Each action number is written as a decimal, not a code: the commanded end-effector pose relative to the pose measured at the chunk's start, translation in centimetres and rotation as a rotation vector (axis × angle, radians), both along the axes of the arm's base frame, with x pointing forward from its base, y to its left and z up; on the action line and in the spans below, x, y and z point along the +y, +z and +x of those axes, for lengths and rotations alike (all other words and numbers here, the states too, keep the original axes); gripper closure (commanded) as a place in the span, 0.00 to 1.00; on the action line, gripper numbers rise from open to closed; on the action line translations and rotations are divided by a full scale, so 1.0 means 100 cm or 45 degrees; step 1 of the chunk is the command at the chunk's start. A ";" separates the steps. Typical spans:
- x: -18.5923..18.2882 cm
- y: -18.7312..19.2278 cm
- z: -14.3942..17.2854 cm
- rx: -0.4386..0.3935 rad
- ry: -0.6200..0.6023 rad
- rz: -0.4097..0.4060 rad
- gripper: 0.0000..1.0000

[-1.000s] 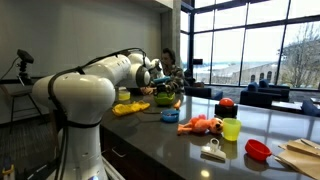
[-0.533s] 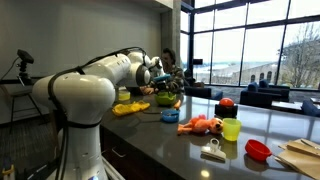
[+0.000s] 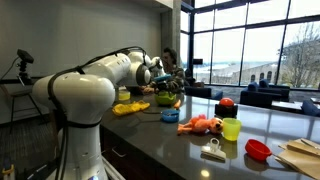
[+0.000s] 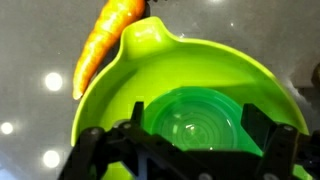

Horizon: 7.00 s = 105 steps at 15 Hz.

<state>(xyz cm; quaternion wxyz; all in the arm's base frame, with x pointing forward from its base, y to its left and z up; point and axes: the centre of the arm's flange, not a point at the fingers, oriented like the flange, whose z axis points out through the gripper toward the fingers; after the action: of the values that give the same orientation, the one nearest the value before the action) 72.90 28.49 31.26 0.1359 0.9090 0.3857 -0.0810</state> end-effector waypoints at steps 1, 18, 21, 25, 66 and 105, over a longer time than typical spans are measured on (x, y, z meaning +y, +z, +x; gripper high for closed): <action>0.004 0.004 0.043 0.010 -0.023 -0.041 0.00; -0.007 0.002 0.050 0.020 -0.048 -0.033 0.07; -0.004 0.001 0.049 0.028 -0.044 -0.012 0.05; 0.005 -0.001 0.047 0.041 -0.027 0.009 0.14; 0.030 0.068 0.050 -0.068 -0.034 -0.057 0.09; -0.009 0.058 0.065 0.274 0.374 0.282 0.00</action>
<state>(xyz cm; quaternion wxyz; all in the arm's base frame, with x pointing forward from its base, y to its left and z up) 72.36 25.47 35.37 0.0406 0.8455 0.5186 -0.1207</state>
